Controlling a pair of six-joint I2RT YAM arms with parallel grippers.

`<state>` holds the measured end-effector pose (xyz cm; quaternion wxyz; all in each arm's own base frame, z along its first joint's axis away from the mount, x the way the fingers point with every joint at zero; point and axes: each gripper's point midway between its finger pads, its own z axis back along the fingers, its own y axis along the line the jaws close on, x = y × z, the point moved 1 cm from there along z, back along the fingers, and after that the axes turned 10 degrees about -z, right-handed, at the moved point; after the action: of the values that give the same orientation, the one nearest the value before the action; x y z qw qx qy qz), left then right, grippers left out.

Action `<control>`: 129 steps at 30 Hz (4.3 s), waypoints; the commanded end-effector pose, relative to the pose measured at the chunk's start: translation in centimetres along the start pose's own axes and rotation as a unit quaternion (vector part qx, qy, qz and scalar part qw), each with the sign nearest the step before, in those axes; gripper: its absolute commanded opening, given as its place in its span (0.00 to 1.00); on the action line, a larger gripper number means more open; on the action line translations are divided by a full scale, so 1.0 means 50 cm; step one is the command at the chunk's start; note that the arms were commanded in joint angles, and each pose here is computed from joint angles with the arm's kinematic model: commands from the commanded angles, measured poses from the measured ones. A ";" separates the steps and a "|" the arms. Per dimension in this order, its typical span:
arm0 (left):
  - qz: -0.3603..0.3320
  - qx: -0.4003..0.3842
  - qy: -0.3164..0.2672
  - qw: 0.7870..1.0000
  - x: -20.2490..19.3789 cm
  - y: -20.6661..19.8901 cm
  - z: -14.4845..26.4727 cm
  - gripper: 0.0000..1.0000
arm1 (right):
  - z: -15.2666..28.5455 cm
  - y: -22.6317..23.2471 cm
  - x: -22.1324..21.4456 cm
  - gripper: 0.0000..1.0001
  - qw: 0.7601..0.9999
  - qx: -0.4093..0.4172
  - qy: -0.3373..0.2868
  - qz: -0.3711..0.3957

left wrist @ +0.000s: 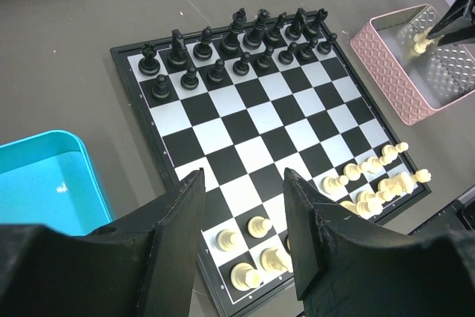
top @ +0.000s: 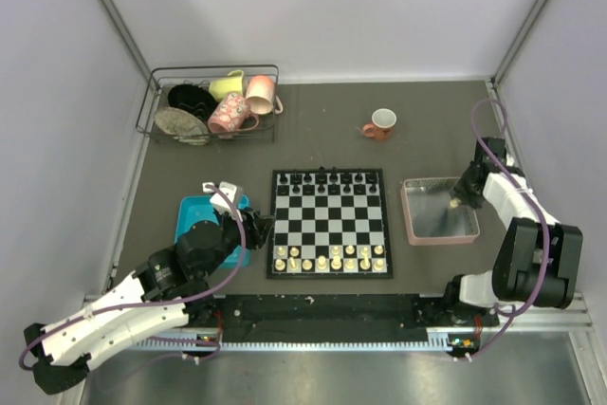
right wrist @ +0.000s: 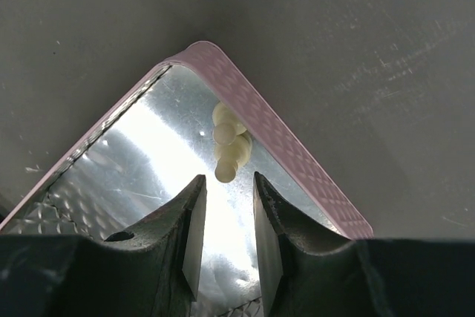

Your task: Set up the chess pieces on the board

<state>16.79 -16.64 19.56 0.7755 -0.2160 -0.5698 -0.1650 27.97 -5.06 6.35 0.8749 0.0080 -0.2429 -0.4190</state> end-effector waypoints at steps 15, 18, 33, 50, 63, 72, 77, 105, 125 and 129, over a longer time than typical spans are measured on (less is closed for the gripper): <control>0.004 -0.003 -0.023 1.000 0.020 -0.004 -0.005 0.52 | -0.024 0.017 0.045 0.20 1.000 0.001 -0.023 0.001; 0.004 -0.004 -0.024 1.000 0.019 -0.004 -0.005 0.52 | -0.025 0.015 0.043 0.17 1.000 0.000 -0.022 0.002; 0.005 -0.006 -0.026 1.000 0.026 -0.006 -0.004 0.52 | 0.151 0.089 0.012 0.00 0.994 0.090 -0.021 0.056; 0.070 0.044 0.015 0.996 0.023 0.060 -0.036 0.51 | 0.382 0.372 -0.396 0.00 0.897 0.253 0.079 0.354; 0.099 0.084 0.022 0.991 -0.018 0.126 -0.026 0.52 | 0.355 0.372 -0.614 0.00 0.862 0.230 0.131 0.432; 0.097 0.079 0.022 0.992 -0.018 0.124 -0.028 0.52 | 0.328 0.347 -0.661 0.00 0.855 0.206 0.142 0.455; 0.097 0.079 0.020 0.992 -0.017 0.123 -0.027 0.52 | 0.309 0.339 -0.662 0.00 0.859 0.191 0.132 0.457; 0.097 0.075 0.019 0.992 -0.019 0.122 -0.028 0.53 | 0.266 0.295 -0.685 0.00 0.855 0.153 0.151 0.472; 0.095 0.075 0.020 0.992 -0.020 0.122 -0.029 0.53 | 0.254 0.293 -0.691 0.21 0.857 0.144 0.151 0.471; 0.095 0.075 0.019 0.992 -0.019 0.122 -0.028 0.54 | 0.258 0.297 -0.692 0.27 0.859 0.146 0.152 0.466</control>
<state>20.47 -11.97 16.73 0.8229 -0.1993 -0.5298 -0.0497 15.06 31.67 6.46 0.9837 0.0774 -0.1361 0.0878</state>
